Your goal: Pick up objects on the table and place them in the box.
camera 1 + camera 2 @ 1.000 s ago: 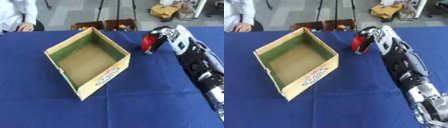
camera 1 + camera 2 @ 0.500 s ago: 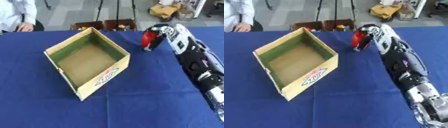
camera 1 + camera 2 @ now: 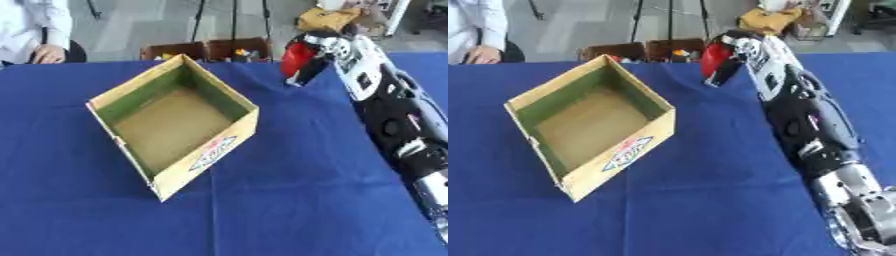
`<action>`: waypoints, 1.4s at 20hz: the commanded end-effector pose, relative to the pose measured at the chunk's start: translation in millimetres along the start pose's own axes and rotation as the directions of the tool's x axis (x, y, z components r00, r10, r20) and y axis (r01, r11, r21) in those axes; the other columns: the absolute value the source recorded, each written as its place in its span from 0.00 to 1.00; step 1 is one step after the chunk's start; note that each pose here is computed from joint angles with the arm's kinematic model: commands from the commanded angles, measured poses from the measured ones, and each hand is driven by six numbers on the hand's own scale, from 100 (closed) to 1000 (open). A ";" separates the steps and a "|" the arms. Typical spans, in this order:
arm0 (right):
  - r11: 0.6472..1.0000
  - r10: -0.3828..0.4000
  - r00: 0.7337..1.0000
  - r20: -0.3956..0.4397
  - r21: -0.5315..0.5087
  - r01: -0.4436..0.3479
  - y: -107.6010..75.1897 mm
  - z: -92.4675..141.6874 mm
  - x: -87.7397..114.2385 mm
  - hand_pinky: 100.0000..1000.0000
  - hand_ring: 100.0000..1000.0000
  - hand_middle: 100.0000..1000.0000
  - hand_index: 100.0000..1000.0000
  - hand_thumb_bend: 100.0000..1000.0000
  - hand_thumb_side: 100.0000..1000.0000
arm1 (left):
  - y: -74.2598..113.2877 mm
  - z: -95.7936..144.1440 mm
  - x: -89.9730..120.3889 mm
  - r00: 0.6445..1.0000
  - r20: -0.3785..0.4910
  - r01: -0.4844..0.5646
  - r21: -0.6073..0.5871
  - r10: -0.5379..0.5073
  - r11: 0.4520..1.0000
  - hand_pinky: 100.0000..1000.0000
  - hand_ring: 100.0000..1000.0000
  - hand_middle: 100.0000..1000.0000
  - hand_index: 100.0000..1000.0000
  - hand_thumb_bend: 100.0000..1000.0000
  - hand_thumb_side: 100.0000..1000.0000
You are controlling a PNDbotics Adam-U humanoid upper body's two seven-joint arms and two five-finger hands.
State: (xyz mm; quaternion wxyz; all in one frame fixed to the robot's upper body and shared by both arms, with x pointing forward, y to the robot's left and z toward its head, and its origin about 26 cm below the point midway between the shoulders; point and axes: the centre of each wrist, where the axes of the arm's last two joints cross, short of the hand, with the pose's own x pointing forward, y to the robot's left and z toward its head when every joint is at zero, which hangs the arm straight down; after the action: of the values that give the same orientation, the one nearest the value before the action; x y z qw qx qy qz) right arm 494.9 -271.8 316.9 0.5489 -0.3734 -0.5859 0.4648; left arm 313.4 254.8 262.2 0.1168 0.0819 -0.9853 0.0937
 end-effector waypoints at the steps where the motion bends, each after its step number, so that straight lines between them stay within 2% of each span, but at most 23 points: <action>1: 0.993 0.035 0.997 0.070 -0.118 -0.027 -37.7 17.4 18.9 0.45 0.59 0.72 0.88 0.00 0.00 | -0.3 -8.3 5.2 0.999 0.037 -0.004 -0.010 0.005 1.000 0.69 0.83 0.80 0.84 0.00 0.99; 6: 0.983 0.089 0.981 0.171 -0.173 -0.059 -47.9 33.7 53.2 0.46 0.59 0.73 0.88 0.00 0.00 | -0.8 -8.6 5.3 0.999 0.039 -0.007 -0.010 0.008 1.000 0.69 0.83 0.80 0.84 0.00 0.99; 11: 0.976 0.157 0.949 0.274 -0.192 -0.106 -42.9 47.0 91.9 0.47 0.59 0.73 0.87 0.00 0.00 | -1.6 -8.9 5.4 0.999 0.040 -0.012 -0.010 0.012 1.000 0.69 0.83 0.80 0.84 0.00 0.99; 15: 0.981 0.151 0.928 0.340 -0.165 -0.100 -28.2 48.9 117.2 0.47 0.58 0.73 0.87 0.00 0.00 | -2.6 -9.0 5.5 0.999 0.040 -0.017 -0.009 0.018 1.000 0.69 0.82 0.80 0.84 0.00 0.99; 22: 0.992 0.117 0.903 0.412 -0.099 -0.084 5.3 44.6 147.7 0.47 0.58 0.72 0.87 0.00 0.00 | -4.0 -9.1 5.6 0.999 0.040 -0.025 -0.009 0.026 1.000 0.69 0.82 0.80 0.84 0.00 0.99; 28: 0.996 0.091 0.906 0.414 -0.016 -0.092 41.6 32.0 162.0 0.47 0.58 0.72 0.86 0.00 0.00 | -5.9 -9.1 5.7 0.999 0.038 -0.035 -0.010 0.035 0.999 0.69 0.82 0.80 0.84 0.00 0.99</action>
State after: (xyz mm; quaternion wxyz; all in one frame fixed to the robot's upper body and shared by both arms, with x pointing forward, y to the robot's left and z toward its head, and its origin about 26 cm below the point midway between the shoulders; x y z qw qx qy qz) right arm 442.9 -117.1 320.2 0.4000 -0.2870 -0.6671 0.5591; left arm 314.0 250.5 265.1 0.1119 0.0695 -0.9867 0.0953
